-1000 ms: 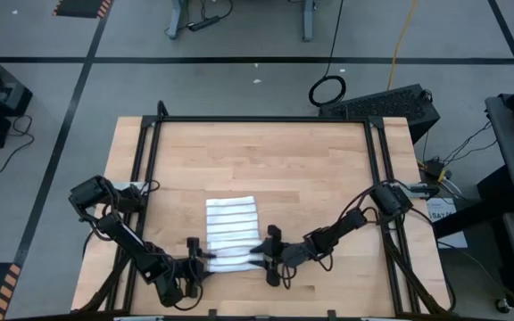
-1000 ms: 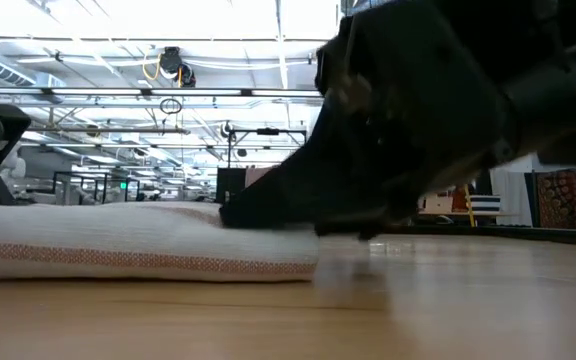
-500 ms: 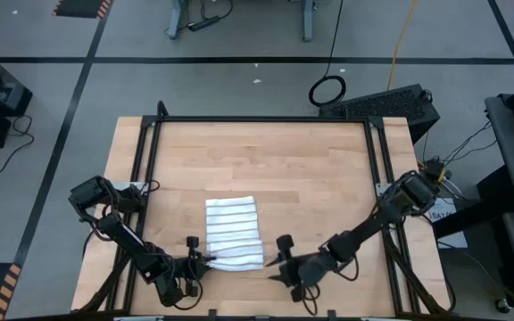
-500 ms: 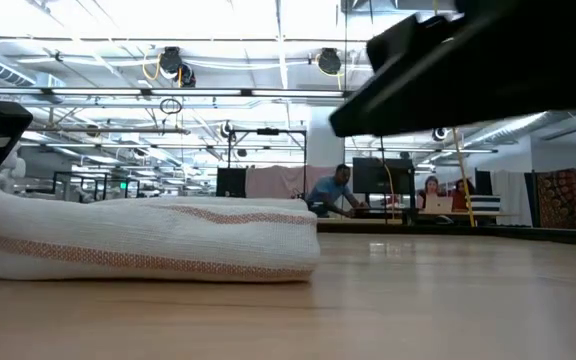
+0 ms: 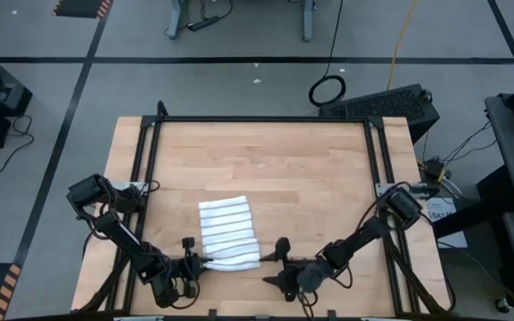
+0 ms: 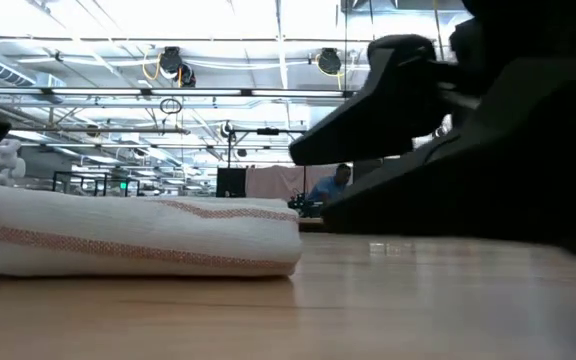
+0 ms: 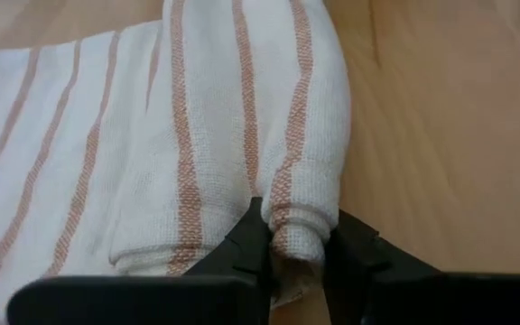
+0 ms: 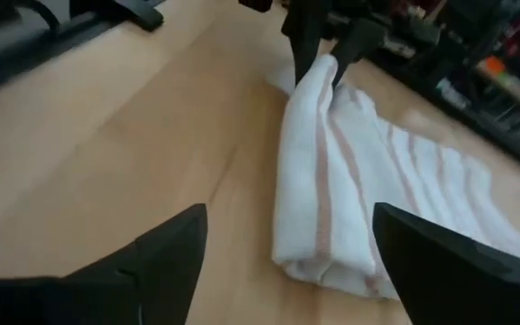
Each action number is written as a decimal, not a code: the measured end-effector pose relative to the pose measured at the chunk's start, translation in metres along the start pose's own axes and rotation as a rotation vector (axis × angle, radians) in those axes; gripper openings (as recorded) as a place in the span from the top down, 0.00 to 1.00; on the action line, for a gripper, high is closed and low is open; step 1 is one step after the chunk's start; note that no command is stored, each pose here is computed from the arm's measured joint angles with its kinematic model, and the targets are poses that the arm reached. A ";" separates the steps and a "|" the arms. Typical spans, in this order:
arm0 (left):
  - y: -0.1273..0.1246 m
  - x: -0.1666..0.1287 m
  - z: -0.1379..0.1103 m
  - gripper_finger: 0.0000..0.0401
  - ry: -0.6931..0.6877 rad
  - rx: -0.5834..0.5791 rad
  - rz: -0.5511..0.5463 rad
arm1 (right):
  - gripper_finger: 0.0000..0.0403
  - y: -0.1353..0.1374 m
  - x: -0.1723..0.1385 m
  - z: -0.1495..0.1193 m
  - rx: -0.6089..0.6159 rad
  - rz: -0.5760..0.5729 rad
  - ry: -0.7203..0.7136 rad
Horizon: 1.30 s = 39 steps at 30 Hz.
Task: Roll towel
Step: Roll the white towel
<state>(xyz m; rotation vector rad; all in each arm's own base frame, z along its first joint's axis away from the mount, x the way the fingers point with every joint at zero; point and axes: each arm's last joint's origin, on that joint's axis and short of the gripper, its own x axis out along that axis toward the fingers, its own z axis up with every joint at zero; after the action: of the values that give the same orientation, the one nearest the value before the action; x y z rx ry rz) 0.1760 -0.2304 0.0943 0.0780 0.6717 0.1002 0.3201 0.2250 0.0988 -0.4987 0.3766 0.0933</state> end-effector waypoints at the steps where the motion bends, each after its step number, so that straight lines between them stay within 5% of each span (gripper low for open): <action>1: 0.000 0.000 0.000 0.84 -0.002 -0.009 0.000 | 0.23 0.000 0.002 -0.002 -0.026 -0.006 -0.003; 21: -0.013 -0.014 0.001 0.84 -0.145 -0.133 -0.015 | 0.26 -0.022 0.024 -0.013 -0.178 -0.012 -0.012; 28: -0.017 -0.018 0.002 0.84 -0.197 -0.158 -0.017 | 0.27 -0.032 0.030 -0.014 -0.120 -0.008 -0.040; 33: -0.016 -0.017 0.002 0.84 -0.202 -0.194 -0.033 | 0.39 -0.045 0.037 -0.018 -0.014 -0.020 -0.034; 39: -0.014 -0.016 -0.001 0.84 -0.179 -0.254 -0.026 | 0.67 -0.052 0.042 -0.019 0.158 0.162 -0.099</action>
<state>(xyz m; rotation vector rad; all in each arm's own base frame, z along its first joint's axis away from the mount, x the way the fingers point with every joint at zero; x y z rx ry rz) 0.1636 -0.2462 0.1024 -0.1646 0.4767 0.1510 0.3620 0.1705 0.0914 -0.3060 0.3242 0.2421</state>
